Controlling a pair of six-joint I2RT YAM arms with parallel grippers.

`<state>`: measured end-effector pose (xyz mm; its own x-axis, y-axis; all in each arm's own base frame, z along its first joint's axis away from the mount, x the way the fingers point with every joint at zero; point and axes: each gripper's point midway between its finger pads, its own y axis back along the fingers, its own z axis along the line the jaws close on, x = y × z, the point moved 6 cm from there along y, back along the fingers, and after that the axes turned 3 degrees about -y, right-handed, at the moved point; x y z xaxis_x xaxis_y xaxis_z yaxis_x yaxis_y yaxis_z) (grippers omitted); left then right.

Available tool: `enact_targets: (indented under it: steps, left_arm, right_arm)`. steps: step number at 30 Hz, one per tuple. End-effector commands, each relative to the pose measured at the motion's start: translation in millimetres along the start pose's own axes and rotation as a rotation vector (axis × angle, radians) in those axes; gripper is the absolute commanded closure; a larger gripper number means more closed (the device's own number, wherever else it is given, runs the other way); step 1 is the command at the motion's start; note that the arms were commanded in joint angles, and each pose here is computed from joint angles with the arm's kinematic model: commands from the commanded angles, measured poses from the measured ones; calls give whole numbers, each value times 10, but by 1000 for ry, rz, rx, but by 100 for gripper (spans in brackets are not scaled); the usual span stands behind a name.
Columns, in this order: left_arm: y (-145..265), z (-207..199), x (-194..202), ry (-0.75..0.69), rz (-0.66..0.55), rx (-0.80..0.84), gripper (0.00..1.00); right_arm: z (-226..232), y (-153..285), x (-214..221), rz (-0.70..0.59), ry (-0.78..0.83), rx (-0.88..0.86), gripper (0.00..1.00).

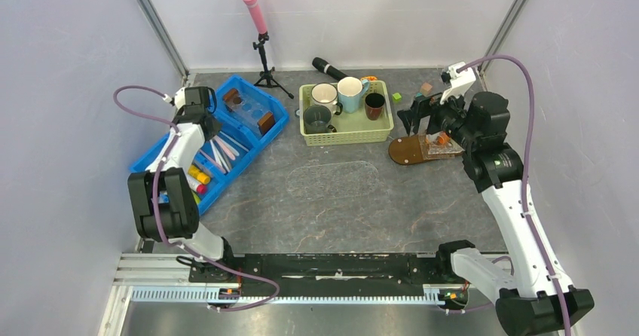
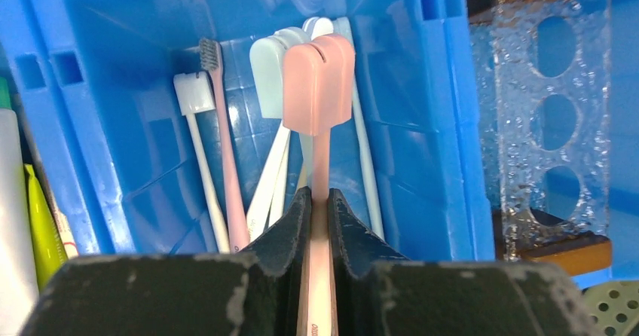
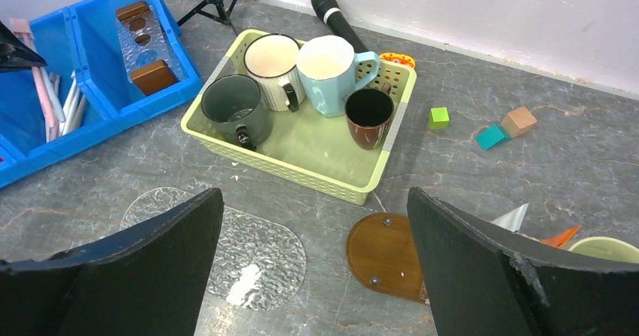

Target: Prepare toiletry sets of a toothbrush and toothpaste on the tray

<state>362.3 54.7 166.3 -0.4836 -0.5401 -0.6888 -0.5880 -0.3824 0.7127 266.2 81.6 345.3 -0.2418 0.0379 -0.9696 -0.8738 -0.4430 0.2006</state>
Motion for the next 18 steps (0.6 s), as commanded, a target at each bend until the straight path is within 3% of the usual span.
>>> enact_targets:
  steps: [1, 11, 18]
  left_arm:
    - [-198, 15, 91, -23, 17, -24, 95]
    - [-640, -13, 391, -124, 168, -60, 89]
    - [-681, 4, 410, -157, 182, -75, 77]
  right_arm:
    - [53, 51, -47, -29, 8, -24, 2]
    - [46, 61, 33, -11, 25, -29, 2]
    - [29, 84, 36, -16, 49, -16, 2]
